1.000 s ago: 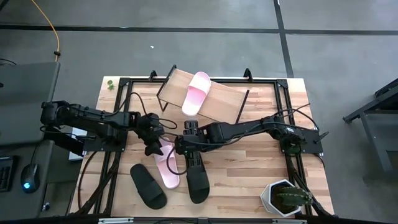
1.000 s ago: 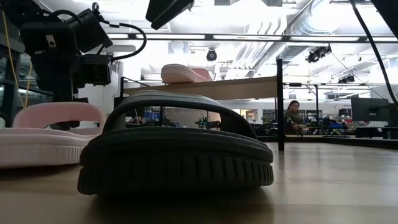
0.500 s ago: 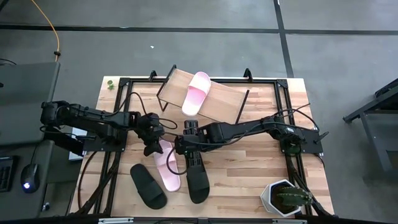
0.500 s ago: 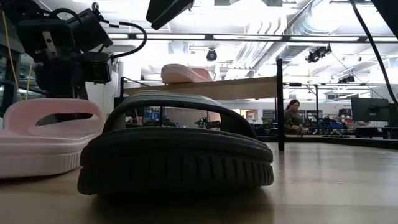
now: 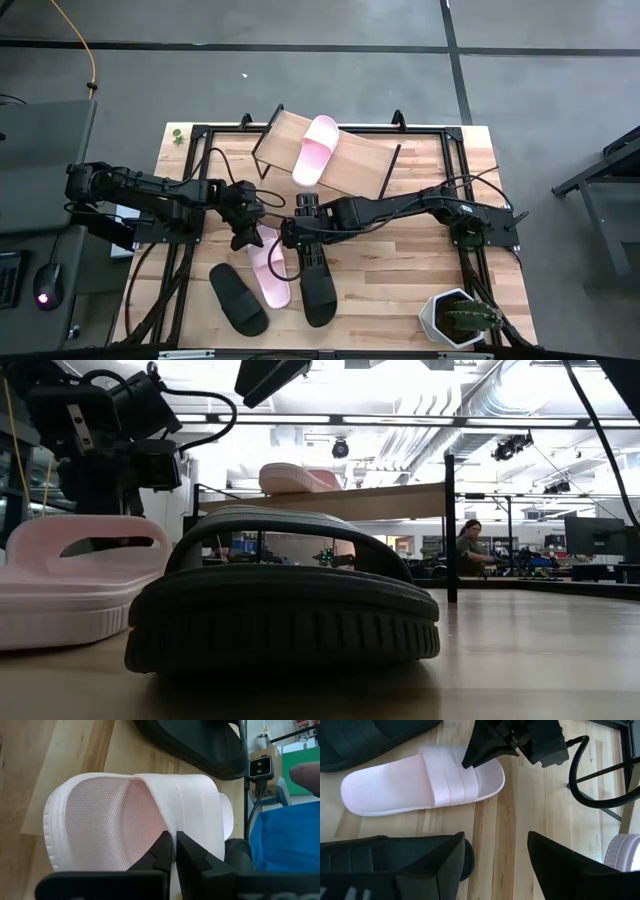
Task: Pick and place slides into the shelf
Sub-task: Put the pink slide on the shelf
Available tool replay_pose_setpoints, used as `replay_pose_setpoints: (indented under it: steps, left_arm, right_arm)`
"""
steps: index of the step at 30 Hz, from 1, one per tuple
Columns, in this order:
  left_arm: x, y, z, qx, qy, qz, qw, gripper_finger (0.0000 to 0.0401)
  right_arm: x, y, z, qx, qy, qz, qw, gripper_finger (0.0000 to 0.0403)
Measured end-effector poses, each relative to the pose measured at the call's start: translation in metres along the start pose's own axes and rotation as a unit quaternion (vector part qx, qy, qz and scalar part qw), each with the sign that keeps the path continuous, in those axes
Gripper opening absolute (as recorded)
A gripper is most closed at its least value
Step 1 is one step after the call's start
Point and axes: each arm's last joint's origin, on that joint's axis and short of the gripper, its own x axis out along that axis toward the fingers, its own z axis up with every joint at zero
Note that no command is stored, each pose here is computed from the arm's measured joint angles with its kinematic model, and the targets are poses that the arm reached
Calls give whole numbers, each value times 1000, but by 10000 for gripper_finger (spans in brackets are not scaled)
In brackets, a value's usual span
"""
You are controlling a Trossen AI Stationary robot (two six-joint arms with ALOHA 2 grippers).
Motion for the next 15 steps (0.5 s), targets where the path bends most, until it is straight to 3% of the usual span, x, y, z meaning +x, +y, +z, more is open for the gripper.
replay_pose_setpoints:
  steps: [7, 15]
  left_arm:
    - [-5, -12, 15, 37, -15, -17, 999, 2]
    - [-26, -41, 46, 95, -26, -6, 995, 1]
  right_arm:
    - [0, 0, 3, -2, -14, 0, 1000, 209]
    - [-2, -3, 9, 57, -44, -9, 997, 209]
